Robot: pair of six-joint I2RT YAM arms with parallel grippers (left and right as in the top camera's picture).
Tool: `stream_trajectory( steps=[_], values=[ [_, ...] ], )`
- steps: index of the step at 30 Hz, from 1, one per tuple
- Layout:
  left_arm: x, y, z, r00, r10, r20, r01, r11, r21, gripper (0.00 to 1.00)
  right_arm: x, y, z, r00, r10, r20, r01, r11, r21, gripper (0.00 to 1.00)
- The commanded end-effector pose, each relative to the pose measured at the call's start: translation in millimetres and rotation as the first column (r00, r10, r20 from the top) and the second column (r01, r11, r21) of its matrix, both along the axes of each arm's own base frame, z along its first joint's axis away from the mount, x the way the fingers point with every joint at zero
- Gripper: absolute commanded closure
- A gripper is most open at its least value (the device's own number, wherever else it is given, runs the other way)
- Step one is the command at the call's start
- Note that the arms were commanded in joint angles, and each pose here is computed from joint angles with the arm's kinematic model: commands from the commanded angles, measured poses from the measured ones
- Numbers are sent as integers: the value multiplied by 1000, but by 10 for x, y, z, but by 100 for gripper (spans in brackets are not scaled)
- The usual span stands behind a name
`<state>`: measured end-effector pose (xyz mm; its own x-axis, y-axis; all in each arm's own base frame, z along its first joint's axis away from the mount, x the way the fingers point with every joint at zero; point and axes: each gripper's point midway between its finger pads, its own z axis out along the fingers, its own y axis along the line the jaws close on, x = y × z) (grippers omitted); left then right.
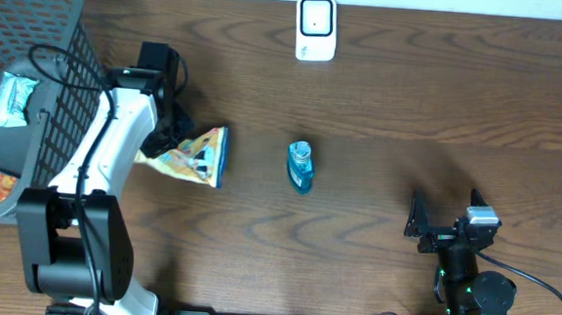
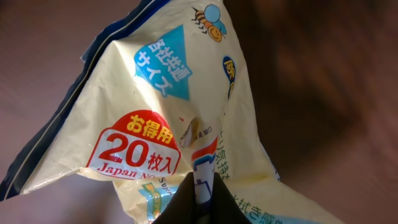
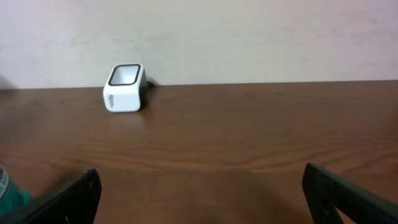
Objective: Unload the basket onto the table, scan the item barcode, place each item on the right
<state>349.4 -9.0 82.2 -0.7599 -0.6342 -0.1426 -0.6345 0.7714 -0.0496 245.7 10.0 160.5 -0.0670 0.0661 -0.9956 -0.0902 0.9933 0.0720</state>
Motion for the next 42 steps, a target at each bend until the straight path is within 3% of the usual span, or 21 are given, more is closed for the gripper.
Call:
stream_trajectory(
  steps=[1, 7, 12, 17, 24, 27, 31, 34, 37, 42],
  values=[
    [93, -300, 45, 993, -113, 45, 116, 990, -74, 93, -2, 3, -6, 1000, -2, -2, 2, 1000, 12, 1],
    [285, -541, 96, 948, -288, 138, 295, 955, -36, 92, -2, 3, -6, 1000, -2, -2, 2, 1000, 12, 1],
    [281, -553, 91, 940, -316, 129, 318, 948, 8, 91, -2, 3, -6, 1000, -2, -2, 2, 1000, 12, 1],
    [232, -554, 78, 941, -320, 110, 321, 947, 6, 40, -2, 3, -6, 1000, -2, -2, 2, 1000, 12, 1],
    [220, -542, 230, 933, -339, 122, 340, 940, 17, 33, -2, 3, -6, 1000, -2, -2, 2, 1000, 12, 1],
    [291, -421, 546, 928, -326, 177, 313, 945, 99, 29, -2, 3, -7, 1000, -2, -2, 2, 1000, 12, 1],
    [336, -191, 1121, 908, -299, 294, 234, 943, 238, 12, -2, 3, -6, 1000, -2, -2, 2, 1000, 12, 1],
    [306, -11, 1698, 862, -271, 427, 133, 936, 325, 1, -2, 3, -6, 1000, -2, -2, 2, 1000, 12, 1],
    [243, 196, 2357, 779, -232, 583, -17, 921, 388, 2, -2, 3, -7, 1000, -2, -2, 2, 1000, 12, 1],
    [18, 548, 3544, 536, -239, 810, -293, 847, 444, 2, -2, 3, -7, 1000, -2, -2, 2, 1000, 12, 1]
  ],
)
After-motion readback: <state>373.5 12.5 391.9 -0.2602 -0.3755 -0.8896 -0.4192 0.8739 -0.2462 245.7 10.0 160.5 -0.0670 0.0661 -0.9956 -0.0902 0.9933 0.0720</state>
